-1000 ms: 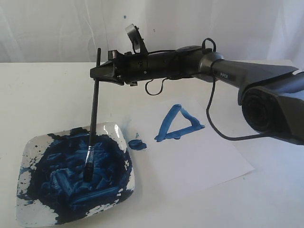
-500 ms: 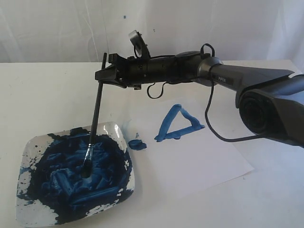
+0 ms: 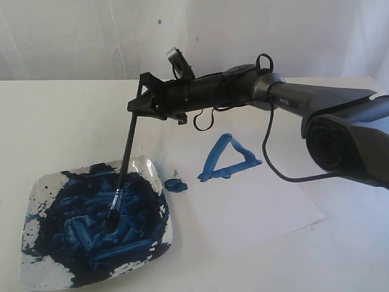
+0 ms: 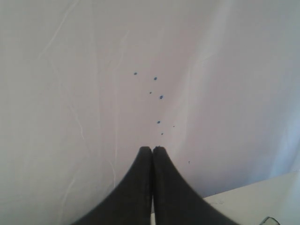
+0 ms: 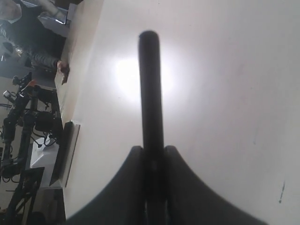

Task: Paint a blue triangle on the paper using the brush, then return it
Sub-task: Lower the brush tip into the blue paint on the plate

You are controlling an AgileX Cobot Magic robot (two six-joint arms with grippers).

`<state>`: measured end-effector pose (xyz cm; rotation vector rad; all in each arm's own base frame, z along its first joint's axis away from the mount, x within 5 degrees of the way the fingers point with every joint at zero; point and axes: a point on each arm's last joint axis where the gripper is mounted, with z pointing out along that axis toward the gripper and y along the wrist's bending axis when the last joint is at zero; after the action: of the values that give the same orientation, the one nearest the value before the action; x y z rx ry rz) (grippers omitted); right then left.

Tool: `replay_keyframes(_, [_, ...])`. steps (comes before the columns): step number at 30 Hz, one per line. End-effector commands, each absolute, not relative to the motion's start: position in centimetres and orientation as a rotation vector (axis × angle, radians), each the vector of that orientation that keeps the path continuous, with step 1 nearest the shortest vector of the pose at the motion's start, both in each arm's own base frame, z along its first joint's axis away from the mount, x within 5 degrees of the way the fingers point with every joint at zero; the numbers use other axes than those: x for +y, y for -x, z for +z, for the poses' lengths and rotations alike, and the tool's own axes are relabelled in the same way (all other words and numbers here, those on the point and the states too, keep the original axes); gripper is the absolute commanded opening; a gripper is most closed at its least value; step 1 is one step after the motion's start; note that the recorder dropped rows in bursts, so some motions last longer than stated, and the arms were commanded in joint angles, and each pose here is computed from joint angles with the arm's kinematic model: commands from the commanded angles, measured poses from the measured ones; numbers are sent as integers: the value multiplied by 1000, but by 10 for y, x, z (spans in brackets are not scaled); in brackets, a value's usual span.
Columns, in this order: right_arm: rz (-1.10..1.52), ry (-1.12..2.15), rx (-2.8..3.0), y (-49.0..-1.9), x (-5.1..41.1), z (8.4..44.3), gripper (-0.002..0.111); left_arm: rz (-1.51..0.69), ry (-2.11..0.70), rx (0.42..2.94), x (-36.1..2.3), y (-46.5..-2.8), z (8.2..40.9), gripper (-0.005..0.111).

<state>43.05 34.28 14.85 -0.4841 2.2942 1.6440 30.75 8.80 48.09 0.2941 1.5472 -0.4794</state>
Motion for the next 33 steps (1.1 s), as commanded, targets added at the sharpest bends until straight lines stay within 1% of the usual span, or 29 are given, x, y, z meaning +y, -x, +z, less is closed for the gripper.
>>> replay_keyframes(1, [1648, 433, 2353, -428, 347, 141, 0, -476, -305, 1537, 86, -303, 485, 0])
replay_keyframes(7, [1637, 419, 2364, -423, 355, 137, 0, -476, -305, 1537, 86, -303, 485, 0])
replay_keyframes(21, [1534, 391, 2399, -428, 352, 131, 0, -476, -305, 1537, 86, -303, 485, 0])
replay_keyframes(25, [1479, 428, 2412, -428, 351, 129, 0, -476, -305, 1537, 86, -303, 485, 0])
replay_keyframes(33, [1468, 409, 2416, -429, 351, 124, 0, -476, -305, 1537, 86, -303, 485, 0])
